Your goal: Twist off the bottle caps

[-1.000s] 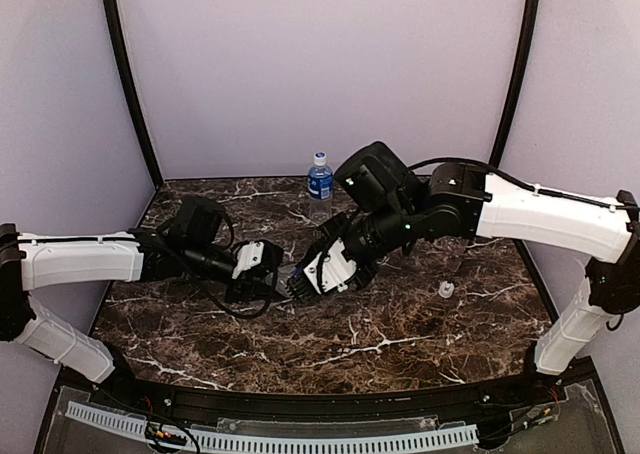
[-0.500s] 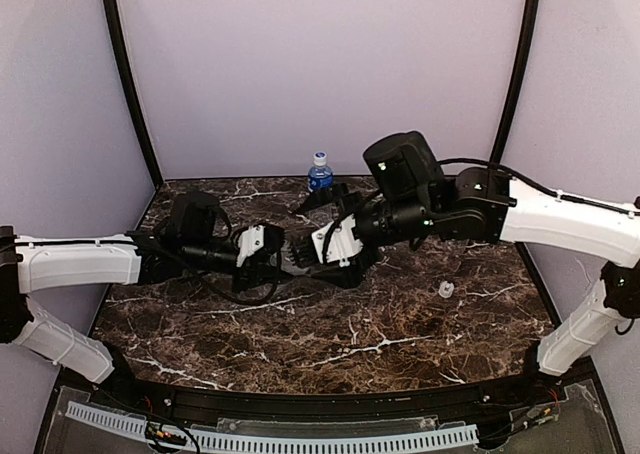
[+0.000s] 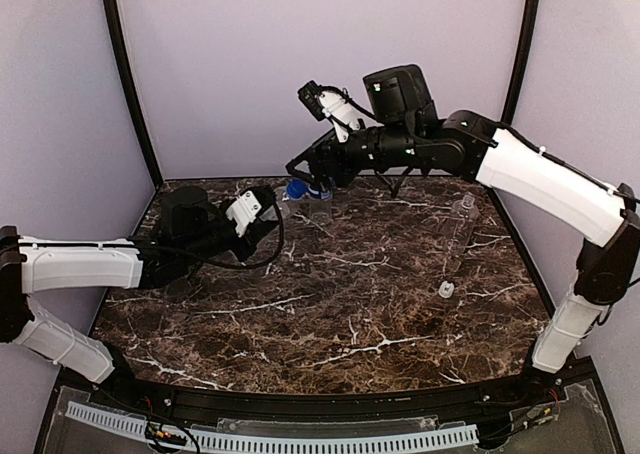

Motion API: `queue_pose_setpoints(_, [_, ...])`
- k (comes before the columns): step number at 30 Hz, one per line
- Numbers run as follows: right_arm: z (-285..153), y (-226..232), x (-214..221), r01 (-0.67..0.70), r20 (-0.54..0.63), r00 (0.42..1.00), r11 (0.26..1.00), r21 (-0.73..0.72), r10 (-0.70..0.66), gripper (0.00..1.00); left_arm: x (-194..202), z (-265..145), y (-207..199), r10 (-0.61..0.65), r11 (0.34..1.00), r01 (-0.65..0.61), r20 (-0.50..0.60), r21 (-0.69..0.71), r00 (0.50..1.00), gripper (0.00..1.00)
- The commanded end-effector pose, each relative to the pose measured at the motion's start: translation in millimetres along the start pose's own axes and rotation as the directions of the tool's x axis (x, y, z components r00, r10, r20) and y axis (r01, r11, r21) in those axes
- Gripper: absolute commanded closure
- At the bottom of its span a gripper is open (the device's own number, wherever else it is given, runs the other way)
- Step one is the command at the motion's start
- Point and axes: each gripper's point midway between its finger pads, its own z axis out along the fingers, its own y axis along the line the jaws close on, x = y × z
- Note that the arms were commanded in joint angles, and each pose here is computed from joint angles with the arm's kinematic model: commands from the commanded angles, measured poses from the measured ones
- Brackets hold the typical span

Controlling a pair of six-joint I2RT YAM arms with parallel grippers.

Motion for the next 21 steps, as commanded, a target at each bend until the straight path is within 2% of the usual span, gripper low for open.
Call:
queue_pose_setpoints(1, [12.4, 1.8, 18.7, -0.215, -0.123, 0.969, 0.976, 0.014, 0.215, 0.27, -2.0, 0.7, 10.6, -0.007, 0.998, 0.007, 0.006, -0.059, 1.0, 0.82])
queue_pose_setpoints(4, [18.8, 7.0, 18.2, -0.223, -0.144, 0.965, 0.975, -0.013, 0.219, 0.34, -1.7, 0.8, 10.1, -0.009, 0.998, 0.01, 0.007, -0.056, 1.0, 0.82])
queue_pose_setpoints(8, [24.8, 5.4, 29.0, -0.216, -0.177, 0.961, 0.976, 0.005, 0.214, 0.48, -0.4, 1.1, 9.2, -0.008, 0.999, 0.008, 0.002, -0.052, 1.0, 0.82])
queue_pose_setpoints(13, [31.3, 8.5, 40.8, -0.217, -0.213, 0.954, 0.976, -0.008, 0.21, 0.47, 0.2, 2.2, 8.2, -0.004, 0.999, 0.004, 0.002, -0.049, 1.0, 0.82])
queue_pose_setpoints(16, [35.7, 8.5, 45.1, -0.213, -0.227, 0.952, 0.977, -0.008, 0.206, 0.51, -0.8, 3.0, 7.7, -0.003, 0.999, 0.003, 0.006, -0.046, 1.0, 0.82])
queue_pose_setpoints(21, [36.5, 11.4, 41.9, -0.194, -0.221, 0.958, 0.98, -0.03, 0.183, 0.71, -2.4, 3.8, 1.6, 0.0, 1.0, 0.0, 0.017, -0.012, 1.0, 0.82])
